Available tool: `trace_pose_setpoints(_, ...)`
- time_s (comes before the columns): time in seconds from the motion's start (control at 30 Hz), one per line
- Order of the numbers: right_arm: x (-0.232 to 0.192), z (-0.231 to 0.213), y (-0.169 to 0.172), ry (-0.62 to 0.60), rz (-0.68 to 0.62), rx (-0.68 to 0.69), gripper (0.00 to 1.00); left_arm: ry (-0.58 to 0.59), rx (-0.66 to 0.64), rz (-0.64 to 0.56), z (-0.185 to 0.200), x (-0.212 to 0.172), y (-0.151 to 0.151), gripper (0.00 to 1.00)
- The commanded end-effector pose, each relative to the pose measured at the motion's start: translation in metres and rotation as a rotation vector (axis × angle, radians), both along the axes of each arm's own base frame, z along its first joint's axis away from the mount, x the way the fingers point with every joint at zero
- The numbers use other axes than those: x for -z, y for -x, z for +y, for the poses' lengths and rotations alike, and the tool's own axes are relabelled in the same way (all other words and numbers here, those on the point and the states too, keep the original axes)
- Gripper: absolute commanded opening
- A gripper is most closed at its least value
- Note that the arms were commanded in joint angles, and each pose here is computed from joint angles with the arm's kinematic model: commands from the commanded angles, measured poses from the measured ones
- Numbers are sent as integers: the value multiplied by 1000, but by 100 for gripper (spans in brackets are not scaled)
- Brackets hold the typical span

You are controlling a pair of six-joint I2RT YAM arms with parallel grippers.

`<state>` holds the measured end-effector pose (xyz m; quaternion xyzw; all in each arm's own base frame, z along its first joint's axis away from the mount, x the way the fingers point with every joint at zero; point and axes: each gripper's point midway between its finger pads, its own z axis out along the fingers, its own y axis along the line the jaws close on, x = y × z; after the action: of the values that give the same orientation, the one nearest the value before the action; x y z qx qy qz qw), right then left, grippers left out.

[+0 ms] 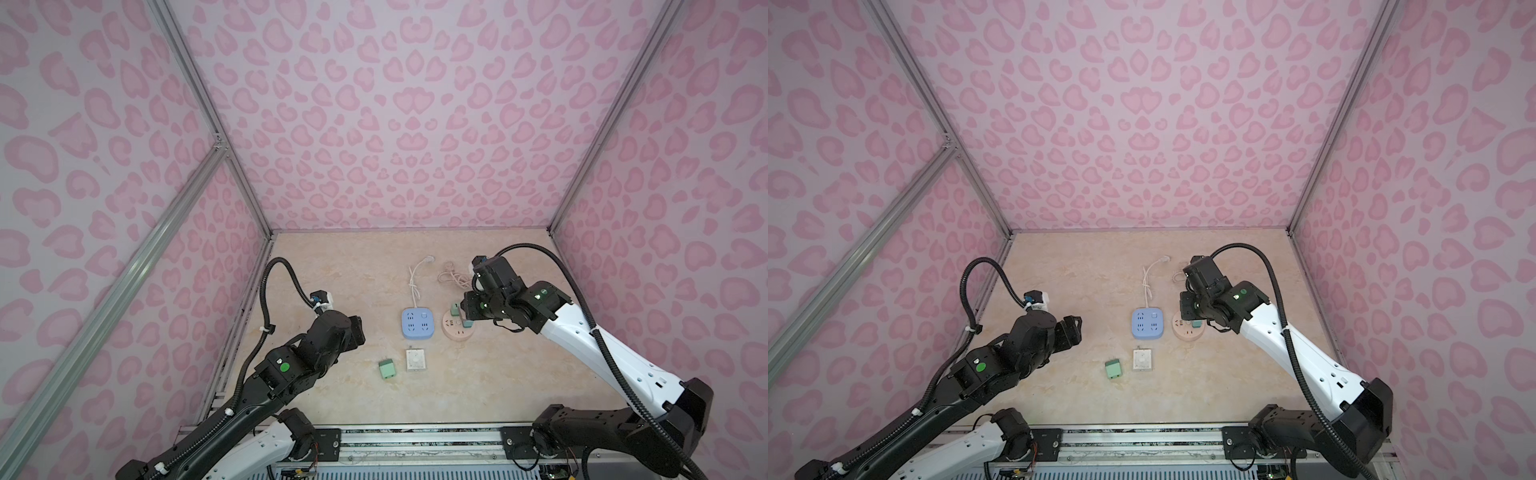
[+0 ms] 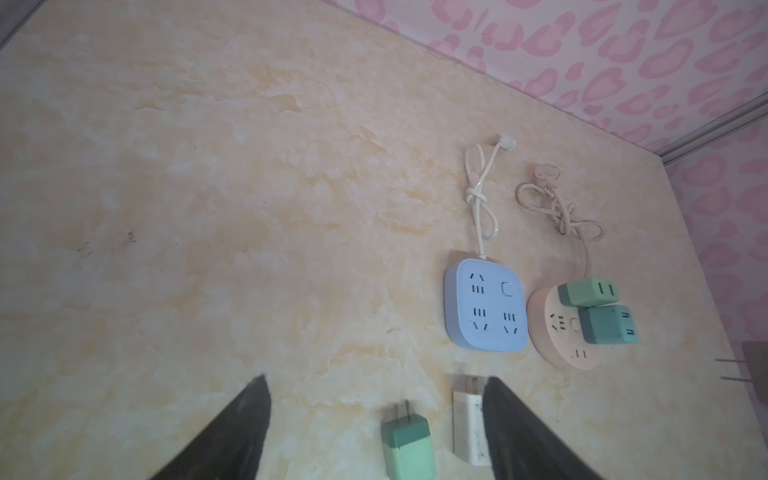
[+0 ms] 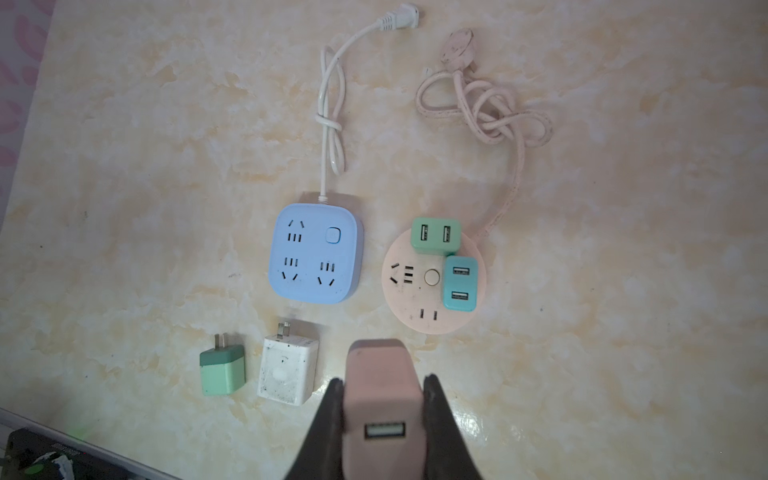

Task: Insert the plug
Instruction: 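Move the pink adapter over the free socket of the pink strip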

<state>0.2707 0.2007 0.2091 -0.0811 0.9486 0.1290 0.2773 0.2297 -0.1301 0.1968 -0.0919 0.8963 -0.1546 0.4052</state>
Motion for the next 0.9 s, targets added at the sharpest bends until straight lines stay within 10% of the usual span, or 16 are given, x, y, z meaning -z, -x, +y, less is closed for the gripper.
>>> trace_pose_setpoints(0.0, 12, 0, -6, 18, 0, 42, 0, 40, 4, -14, -7, -2, -5, 81)
trace_pose_setpoints(0.87, 68, 20, -31, 78, 49, 75, 0, 72, 9, 11, -9, 8, -1, 81)
